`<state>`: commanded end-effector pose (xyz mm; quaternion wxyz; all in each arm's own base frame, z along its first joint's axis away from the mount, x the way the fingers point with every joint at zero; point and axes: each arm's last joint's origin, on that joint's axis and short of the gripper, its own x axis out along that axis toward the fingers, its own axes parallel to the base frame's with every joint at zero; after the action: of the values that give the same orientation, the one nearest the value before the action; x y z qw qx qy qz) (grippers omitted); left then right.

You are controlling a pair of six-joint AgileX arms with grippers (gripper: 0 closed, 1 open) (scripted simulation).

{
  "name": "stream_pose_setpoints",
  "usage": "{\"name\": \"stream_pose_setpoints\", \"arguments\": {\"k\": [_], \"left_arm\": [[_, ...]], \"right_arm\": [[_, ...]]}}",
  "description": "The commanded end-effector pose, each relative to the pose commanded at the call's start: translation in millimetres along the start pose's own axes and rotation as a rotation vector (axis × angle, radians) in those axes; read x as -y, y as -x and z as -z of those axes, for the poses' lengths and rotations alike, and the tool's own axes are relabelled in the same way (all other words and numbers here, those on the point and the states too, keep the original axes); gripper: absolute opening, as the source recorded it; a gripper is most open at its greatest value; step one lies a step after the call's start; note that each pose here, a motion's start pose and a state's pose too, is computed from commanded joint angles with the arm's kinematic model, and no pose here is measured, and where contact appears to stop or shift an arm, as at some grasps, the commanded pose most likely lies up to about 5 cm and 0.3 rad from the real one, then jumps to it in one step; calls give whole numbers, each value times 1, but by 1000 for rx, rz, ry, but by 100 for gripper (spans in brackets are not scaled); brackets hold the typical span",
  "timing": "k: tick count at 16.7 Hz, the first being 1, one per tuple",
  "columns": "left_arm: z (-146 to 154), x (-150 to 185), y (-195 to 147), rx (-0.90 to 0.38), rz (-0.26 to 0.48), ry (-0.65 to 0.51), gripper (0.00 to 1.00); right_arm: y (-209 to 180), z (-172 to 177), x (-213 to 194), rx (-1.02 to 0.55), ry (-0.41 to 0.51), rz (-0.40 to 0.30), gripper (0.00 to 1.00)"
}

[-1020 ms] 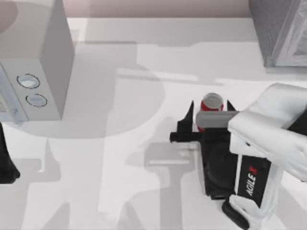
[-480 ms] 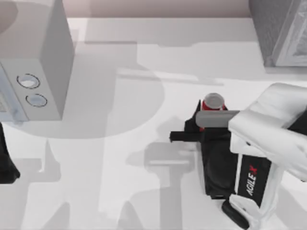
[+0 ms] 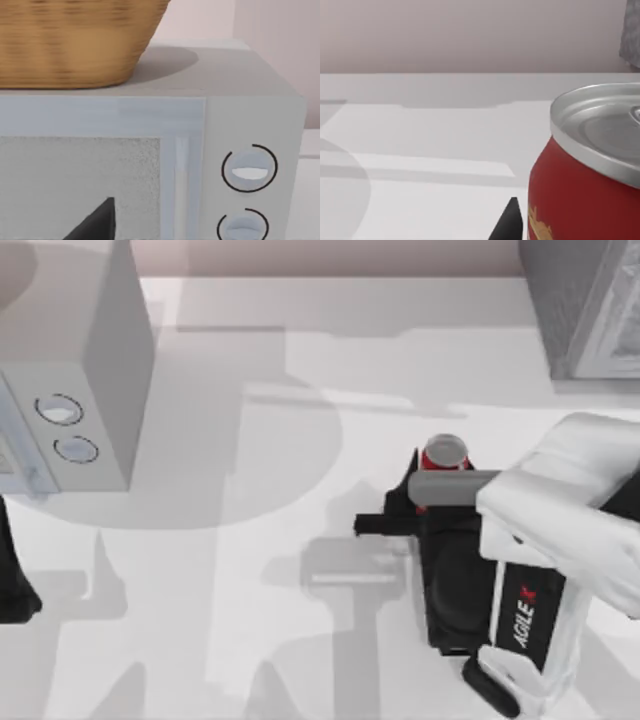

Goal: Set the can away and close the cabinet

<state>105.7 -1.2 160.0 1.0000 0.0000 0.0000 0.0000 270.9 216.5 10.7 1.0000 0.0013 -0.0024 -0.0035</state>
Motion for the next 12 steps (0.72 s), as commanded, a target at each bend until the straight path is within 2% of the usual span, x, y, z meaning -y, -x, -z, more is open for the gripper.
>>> {"name": "stream_pose_setpoints", "arguments": {"k": [5, 12], "left_arm": [[0, 0, 0, 0, 0, 0, 100], [0, 0, 0, 0, 0, 0, 100]], "right_arm": [[-5, -24, -4, 0, 0, 0, 0], [-8, -107, -7, 1, 0, 0, 0]]}}
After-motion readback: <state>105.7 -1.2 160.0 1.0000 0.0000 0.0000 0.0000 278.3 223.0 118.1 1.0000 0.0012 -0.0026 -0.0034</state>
